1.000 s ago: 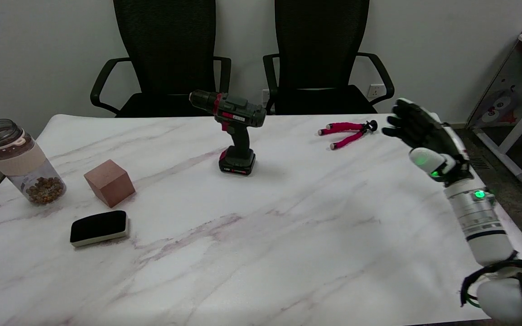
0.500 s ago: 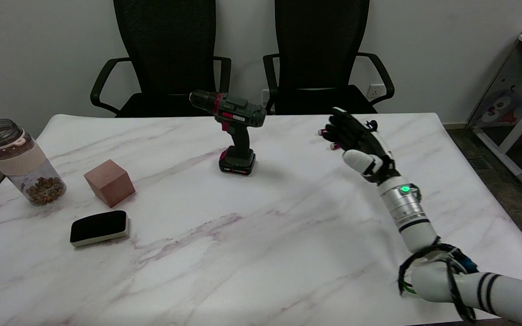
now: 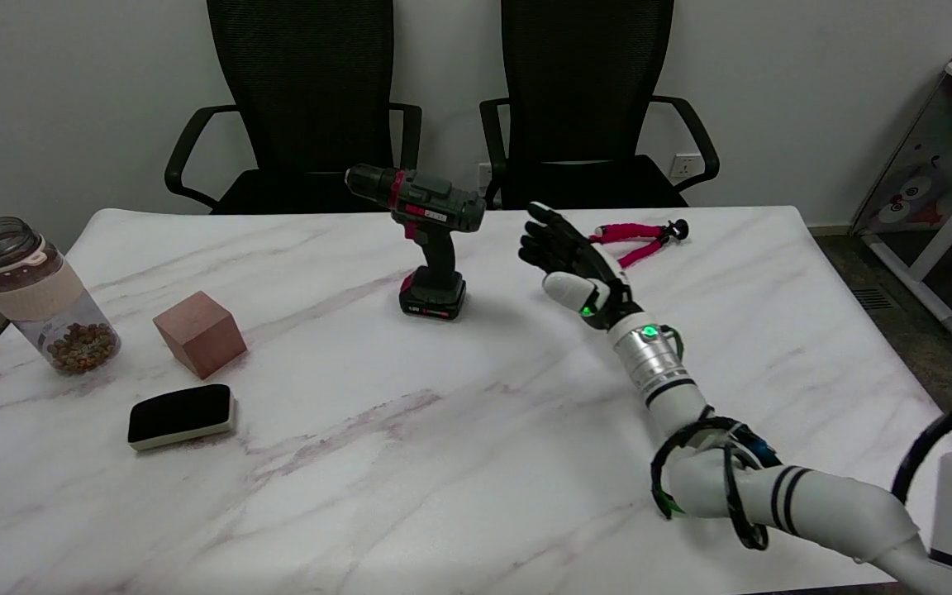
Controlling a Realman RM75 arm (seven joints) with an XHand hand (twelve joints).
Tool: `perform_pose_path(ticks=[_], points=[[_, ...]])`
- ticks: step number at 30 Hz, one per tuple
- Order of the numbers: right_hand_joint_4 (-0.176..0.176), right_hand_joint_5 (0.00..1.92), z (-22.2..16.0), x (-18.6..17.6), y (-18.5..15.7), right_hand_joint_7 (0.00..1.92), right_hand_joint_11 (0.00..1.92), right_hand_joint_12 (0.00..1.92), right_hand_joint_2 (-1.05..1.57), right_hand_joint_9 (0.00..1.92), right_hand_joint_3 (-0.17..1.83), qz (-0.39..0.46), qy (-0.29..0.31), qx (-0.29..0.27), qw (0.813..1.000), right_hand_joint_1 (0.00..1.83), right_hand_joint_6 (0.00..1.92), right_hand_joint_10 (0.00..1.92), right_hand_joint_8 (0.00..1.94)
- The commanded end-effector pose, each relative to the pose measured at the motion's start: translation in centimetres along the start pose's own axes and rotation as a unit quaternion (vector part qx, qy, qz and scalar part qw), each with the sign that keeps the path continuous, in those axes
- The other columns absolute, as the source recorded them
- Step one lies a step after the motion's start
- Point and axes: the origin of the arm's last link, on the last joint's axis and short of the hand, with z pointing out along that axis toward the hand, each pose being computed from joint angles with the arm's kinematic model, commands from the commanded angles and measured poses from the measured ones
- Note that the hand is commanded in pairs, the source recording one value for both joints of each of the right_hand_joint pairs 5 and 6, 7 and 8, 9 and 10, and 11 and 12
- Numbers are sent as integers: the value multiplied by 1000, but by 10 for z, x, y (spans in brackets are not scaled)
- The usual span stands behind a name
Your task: Pick up the power screwdriver.
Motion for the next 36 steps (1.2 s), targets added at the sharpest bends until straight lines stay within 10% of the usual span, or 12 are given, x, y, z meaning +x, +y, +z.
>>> perform_pose_path(ticks=[1, 36], points=[[114, 247, 60, -61, 11, 247, 331, 331, -383, 304, 691, -6, -44, -49, 998, 902, 247, 304, 247], [176, 334, 117, -114, 4, 334, 249, 249, -430, 251, 692, -57, -73, -93, 991, 898, 334, 251, 334]])
